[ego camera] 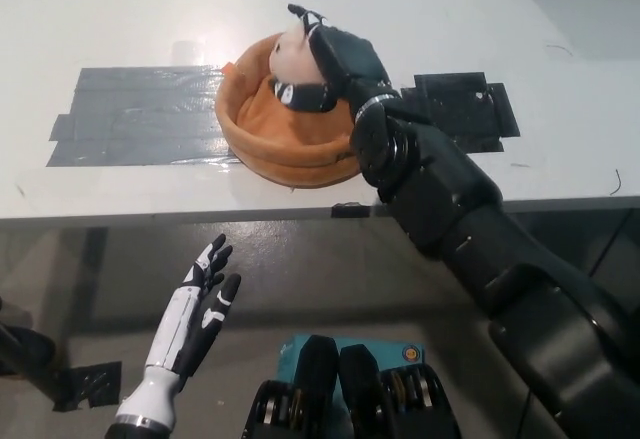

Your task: A person hands a emotional support dumpling to the robot which it grabs with its right hand and places in the soft place kept infront of it in the centre of the desk

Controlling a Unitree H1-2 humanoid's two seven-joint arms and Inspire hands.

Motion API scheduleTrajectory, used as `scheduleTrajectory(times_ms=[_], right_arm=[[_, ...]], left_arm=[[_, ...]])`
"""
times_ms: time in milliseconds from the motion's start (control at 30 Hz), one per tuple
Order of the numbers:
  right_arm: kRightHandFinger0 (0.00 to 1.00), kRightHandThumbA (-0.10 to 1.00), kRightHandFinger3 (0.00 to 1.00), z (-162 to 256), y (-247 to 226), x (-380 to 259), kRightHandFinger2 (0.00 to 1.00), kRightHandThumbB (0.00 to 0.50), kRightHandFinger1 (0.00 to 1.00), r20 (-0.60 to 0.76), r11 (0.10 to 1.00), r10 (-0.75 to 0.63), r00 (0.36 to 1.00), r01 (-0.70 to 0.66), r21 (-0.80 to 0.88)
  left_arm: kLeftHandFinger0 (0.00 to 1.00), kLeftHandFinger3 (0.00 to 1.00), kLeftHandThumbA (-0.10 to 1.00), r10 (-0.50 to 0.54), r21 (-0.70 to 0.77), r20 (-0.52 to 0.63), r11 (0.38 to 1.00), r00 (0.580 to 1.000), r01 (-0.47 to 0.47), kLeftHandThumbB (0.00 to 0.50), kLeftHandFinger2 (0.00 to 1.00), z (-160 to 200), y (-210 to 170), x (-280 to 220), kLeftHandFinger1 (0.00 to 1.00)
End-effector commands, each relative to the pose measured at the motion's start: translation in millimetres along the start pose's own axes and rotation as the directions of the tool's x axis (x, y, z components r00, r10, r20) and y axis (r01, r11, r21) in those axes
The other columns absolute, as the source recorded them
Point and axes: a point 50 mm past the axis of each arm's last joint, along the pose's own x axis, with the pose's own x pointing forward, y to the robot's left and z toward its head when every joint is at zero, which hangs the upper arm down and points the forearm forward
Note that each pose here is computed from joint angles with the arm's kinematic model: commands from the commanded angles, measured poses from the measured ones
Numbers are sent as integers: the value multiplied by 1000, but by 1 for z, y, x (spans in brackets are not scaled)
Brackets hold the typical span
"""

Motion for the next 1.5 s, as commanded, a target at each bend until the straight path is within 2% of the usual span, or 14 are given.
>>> scheduleTrajectory(times_ms=[0, 167, 333, 533, 667, 733, 800, 867, 933, 1033, 1100, 1267, 1300, 1467], right_arm=[[1000, 809, 1000, 31, -40, 11, 1000, 441, 1000, 116, 1000, -11, 993, 9, 21], [1000, 933, 1000, 40, -57, 7, 1000, 466, 1000, 176, 996, -79, 981, 71, 52], [1000, 962, 1000, 54, -91, -9, 1000, 462, 1000, 248, 978, -203, 947, 182, 106], [1000, 881, 1000, 61, -145, -41, 1000, 462, 1000, 334, 923, -368, 868, 296, 246], [1000, 844, 1000, 60, -180, -93, 1000, 392, 1000, 407, 882, -466, 786, 373, 289], [1000, 839, 1000, 57, -184, -111, 1000, 396, 1000, 423, 867, -492, 761, 387, 313], [1000, 912, 1000, 47, -182, -139, 1000, 410, 1000, 442, 858, -511, 737, 405, 316], [1000, 885, 1000, 32, -171, -174, 1000, 383, 1000, 464, 850, -525, 714, 412, 327], [1000, 870, 1000, 25, -165, -185, 1000, 370, 1000, 468, 851, -523, 712, 404, 337], [1000, 809, 1000, 3, -139, -221, 1000, 309, 1000, 447, 847, -527, 723, 403, 347], [1000, 817, 1000, -15, -117, -239, 1000, 317, 1000, 373, 838, -530, 761, 404, 366], [1000, 719, 1000, -57, -71, -251, 1000, 259, 1000, 237, 825, -500, 833, 376, 422], [1000, 696, 1000, -67, -62, -251, 1000, 226, 1000, 219, 828, -490, 844, 373, 418], [1000, 723, 1000, -106, -26, -254, 1000, 234, 1000, 98, 848, -416, 904, 347, 401]], left_arm=[[1000, 1000, 920, 3, 15, 56, 1000, 998, -4, 48, 1000, 13, 4, 7, 1000], [1000, 1000, 920, 6, 12, 61, 1000, 998, -7, 55, 1000, 13, 4, 8, 1000], [1000, 1000, 919, 5, 3, 54, 1000, 999, -6, 70, 1000, 13, 2, 8, 1000], [1000, 1000, 917, 3, -6, 67, 1000, 998, -3, 70, 1000, 14, 4, 10, 1000], [1000, 1000, 927, 11, -7, 66, 1000, 998, -11, 90, 1000, 15, 9, 14, 1000], [1000, 1000, 924, 15, -22, 68, 1000, 998, -14, 100, 1000, 13, 9, 15, 1000], [1000, 1000, 922, 14, -3, 88, 1000, 996, -13, 70, 1000, 12, 9, 16, 1000], [1000, 1000, 939, 13, 2, 79, 1000, 997, -13, 79, 1000, 13, 8, 17, 1000], [1000, 1000, 941, 15, -1, 73, 1000, 997, -15, 76, 1000, 14, 9, 18, 1000], [1000, 1000, 943, 14, -2, 67, 1000, 998, -14, 65, 1000, 13, 9, 18, 1000], [1000, 1000, 937, 13, 3, 66, 1000, 998, -13, 59, 1000, 12, 9, 16, 1000], [1000, 1000, 939, 12, -1, 57, 1000, 998, -12, 58, 1000, 9, 6, 14, 1000], [1000, 1000, 940, 11, -1, 55, 1000, 998, -11, 58, 1000, 8, 6, 14, 1000], [1000, 1000, 947, 12, 1, 54, 1000, 998, -12, 69, 1000, 7, 7, 14, 1000]])
